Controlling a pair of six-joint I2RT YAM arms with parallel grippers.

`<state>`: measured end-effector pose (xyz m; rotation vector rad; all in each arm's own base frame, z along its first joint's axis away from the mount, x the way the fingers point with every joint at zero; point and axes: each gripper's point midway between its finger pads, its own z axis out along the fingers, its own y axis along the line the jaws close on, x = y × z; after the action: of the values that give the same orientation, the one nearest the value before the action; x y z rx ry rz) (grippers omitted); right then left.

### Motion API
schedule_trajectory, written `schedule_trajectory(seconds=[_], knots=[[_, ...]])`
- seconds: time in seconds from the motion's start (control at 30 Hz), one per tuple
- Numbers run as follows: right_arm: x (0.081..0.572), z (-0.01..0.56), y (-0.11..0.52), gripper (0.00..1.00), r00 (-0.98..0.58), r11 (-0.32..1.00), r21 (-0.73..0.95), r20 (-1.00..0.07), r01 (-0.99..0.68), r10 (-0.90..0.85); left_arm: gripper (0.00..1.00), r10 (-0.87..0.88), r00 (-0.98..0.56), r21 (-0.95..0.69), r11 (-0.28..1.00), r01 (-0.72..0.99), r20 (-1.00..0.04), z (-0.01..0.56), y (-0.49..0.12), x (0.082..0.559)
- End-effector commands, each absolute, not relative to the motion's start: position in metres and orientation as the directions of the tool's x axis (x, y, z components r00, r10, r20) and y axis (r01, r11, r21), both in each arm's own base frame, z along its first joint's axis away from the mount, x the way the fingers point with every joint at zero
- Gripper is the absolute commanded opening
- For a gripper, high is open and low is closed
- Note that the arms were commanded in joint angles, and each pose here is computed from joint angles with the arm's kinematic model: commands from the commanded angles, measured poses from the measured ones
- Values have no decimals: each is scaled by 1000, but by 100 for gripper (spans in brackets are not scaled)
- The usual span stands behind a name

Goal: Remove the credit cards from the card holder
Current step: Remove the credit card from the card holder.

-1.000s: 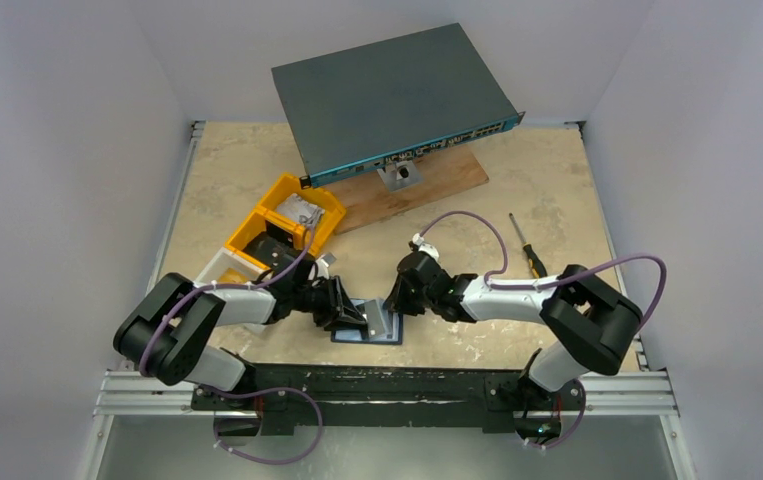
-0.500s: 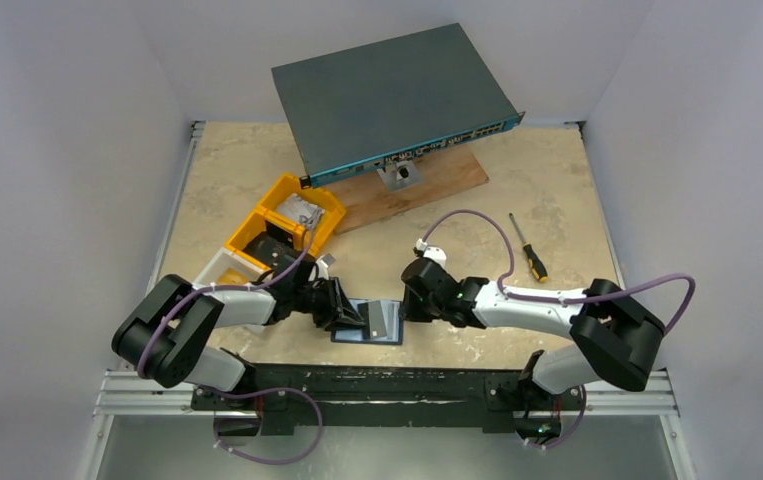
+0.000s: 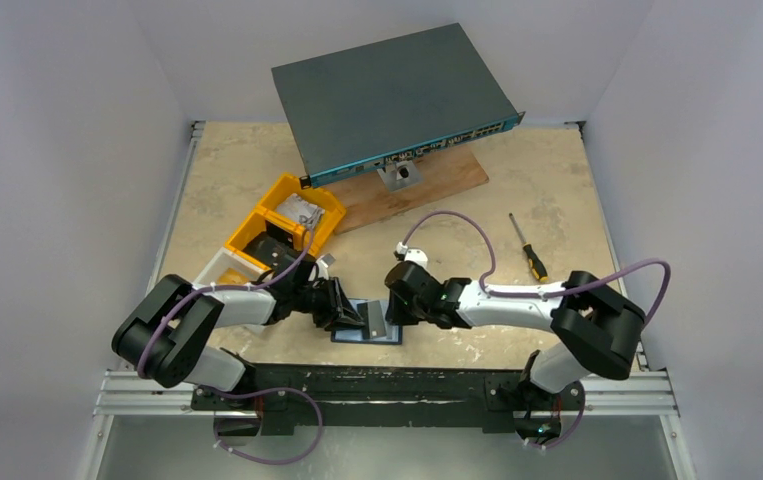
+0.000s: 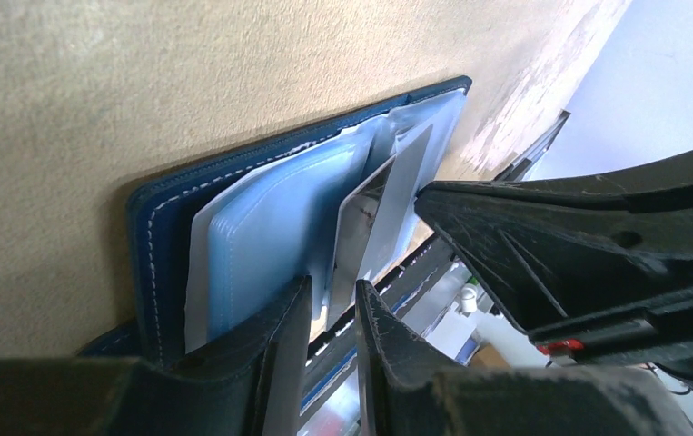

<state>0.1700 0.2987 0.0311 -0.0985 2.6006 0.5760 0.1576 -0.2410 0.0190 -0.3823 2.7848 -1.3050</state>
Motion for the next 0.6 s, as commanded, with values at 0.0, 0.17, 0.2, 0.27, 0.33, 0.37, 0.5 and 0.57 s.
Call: schedule_trajectory(seconds=[0.0,0.17,0.2,0.27,0.33,0.37,0.5,0.57], knots=[[174,26,314,7,-885,898,398,-465,-190,19,25,-273,-961,-678,698,-231,46,-3,-224,155],[168,16,324,5,-899,887,406,-438,-218,-20,25,-267,-963,-693,686,-223,45,0,-228,157],[167,15,324,5,-900,887,407,-436,-218,-21,25,-268,-962,-697,682,-223,45,1,-229,158],[167,13,323,5,-900,888,404,-435,-218,-24,25,-269,-962,-707,672,-218,41,4,-231,160],[166,11,322,5,-902,890,400,-432,-217,-25,24,-272,-962,-714,666,-214,35,8,-232,162],[166,9,321,5,-903,892,400,-429,-212,-22,22,-272,-962,-719,662,-210,30,10,-234,164],[163,5,316,4,-908,898,392,-419,-200,-20,4,-273,-962,-733,652,-196,14,20,-236,167],[158,3,316,4,-918,894,407,-397,-187,-11,0,-275,-961,-732,654,-191,5,24,-235,168]])
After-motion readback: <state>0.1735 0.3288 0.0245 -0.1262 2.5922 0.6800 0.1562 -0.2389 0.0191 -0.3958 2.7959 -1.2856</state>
